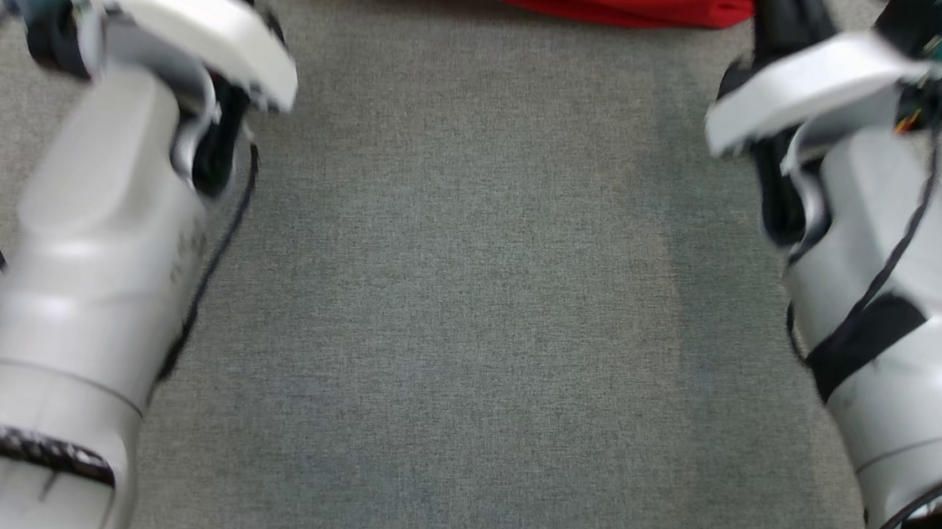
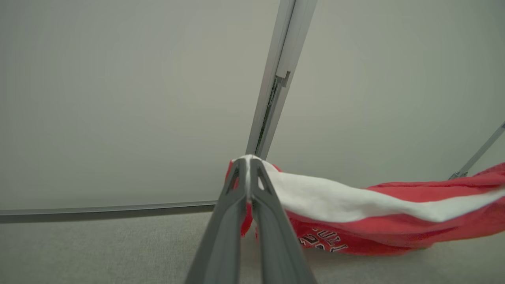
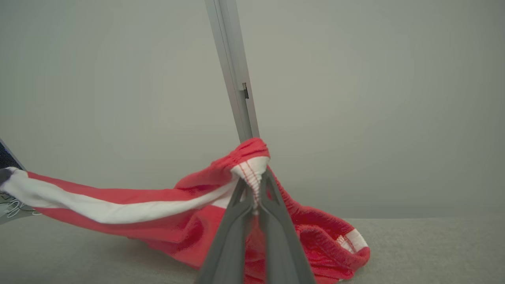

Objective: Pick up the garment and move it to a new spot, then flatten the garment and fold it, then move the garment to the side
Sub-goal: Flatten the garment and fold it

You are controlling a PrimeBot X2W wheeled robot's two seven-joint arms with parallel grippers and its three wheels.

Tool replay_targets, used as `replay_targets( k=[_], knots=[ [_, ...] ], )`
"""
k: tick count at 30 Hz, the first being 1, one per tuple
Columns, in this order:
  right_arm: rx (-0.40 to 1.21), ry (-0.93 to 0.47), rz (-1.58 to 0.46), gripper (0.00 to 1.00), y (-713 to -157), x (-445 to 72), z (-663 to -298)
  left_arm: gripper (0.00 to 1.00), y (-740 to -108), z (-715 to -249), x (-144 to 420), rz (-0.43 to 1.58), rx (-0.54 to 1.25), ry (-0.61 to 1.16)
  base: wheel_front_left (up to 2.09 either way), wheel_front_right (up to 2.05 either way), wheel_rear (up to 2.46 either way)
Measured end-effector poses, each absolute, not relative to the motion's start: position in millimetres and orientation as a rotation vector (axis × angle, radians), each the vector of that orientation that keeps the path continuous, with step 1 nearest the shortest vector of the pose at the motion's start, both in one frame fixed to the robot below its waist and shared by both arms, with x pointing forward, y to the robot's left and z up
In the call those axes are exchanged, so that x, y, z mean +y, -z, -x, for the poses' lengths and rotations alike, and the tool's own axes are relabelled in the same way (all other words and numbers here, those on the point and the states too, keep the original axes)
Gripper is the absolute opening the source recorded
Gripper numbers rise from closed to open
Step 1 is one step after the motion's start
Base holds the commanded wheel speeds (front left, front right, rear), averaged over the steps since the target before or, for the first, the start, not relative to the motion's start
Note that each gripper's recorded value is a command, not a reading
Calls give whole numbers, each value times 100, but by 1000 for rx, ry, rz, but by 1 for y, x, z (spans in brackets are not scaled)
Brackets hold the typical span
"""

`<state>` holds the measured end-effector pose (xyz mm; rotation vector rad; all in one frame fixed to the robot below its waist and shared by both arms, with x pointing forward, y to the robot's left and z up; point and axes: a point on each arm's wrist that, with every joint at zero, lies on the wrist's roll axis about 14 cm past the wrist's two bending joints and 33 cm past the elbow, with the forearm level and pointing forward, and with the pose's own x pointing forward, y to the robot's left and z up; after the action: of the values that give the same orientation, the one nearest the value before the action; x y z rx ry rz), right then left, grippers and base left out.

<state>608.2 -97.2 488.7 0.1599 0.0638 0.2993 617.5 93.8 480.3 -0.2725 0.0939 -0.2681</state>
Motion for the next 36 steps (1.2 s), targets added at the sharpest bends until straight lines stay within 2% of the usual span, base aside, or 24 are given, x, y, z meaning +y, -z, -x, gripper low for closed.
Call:
replay_targets(
  k=[4, 10, 16, 28, 36],
  knots=[
    [200, -275, -194, 0, -432, -100, -584, 0, -422, -591, 96, 318, 229, 227, 0, 0, 0],
    [206, -250, -241, 0, -421, -110, -557, 0, -403, -565, 95, 361, 264, 212, 0, 0, 0],
    [222, -257, -244, 0, -414, -116, -504, 0, -407, -522, 103, 370, 239, 209, 0, 0, 0],
    [197, -228, -313, 0, -427, -123, -373, 0, -439, -404, 130, 359, 147, 172, 0, 0, 0],
    [209, -191, -321, 0, -442, -133, -323, 0, -457, -356, 142, 368, 146, 123, 0, 0, 0]
  ],
)
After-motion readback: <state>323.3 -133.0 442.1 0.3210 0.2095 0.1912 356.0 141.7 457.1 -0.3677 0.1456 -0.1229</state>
